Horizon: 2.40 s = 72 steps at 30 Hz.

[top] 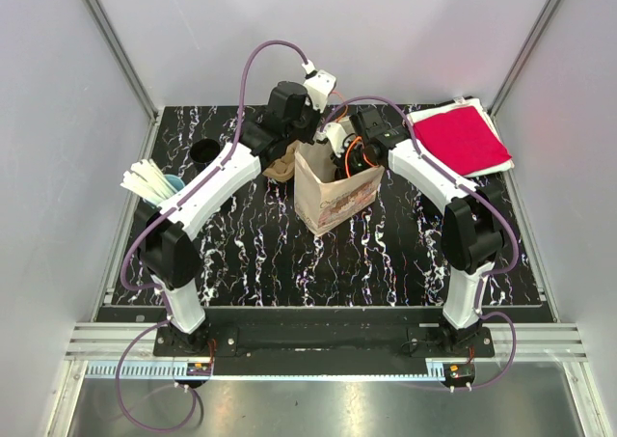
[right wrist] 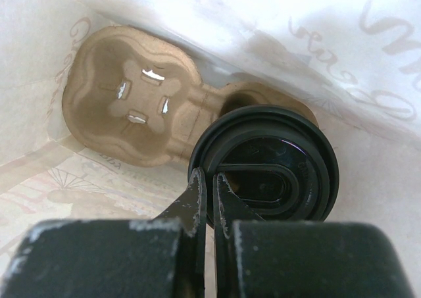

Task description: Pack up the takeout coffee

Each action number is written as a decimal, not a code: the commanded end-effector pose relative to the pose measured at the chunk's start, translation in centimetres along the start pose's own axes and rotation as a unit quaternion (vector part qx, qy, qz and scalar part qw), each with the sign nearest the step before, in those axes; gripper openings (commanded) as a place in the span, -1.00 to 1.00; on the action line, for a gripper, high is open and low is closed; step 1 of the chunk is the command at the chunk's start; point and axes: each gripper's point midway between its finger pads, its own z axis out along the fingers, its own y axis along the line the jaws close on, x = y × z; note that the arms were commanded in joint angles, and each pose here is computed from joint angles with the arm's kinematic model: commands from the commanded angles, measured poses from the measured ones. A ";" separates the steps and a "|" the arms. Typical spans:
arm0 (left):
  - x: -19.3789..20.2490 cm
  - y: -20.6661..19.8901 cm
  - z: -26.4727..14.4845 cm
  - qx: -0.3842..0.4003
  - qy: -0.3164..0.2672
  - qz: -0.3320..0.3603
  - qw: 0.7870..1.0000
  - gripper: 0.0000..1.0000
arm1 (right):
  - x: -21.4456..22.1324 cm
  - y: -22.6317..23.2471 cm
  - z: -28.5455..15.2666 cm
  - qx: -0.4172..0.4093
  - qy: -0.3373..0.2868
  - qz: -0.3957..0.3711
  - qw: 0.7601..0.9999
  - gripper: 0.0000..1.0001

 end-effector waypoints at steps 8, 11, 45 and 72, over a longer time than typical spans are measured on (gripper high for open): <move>-1.9 -0.5 -1.5 0.010 -0.030 0.009 0.999 -1.00 | 2.6 1.0 1.4 -0.024 0.047 0.007 0.999 -0.82; -1.9 -0.5 -1.5 0.010 -0.030 0.009 0.999 -1.00 | 2.1 1.1 0.9 -0.022 0.040 0.005 0.999 -0.63; -1.7 -1.2 -1.3 0.021 -0.027 0.014 0.999 -0.85 | -5.4 1.2 -10.5 0.050 -0.089 -0.026 0.994 0.79; -4.9 -6.0 -2.6 0.149 -0.071 0.029 0.986 -0.10 | -9.4 -1.4 -21.1 0.210 -0.190 -0.018 0.959 0.79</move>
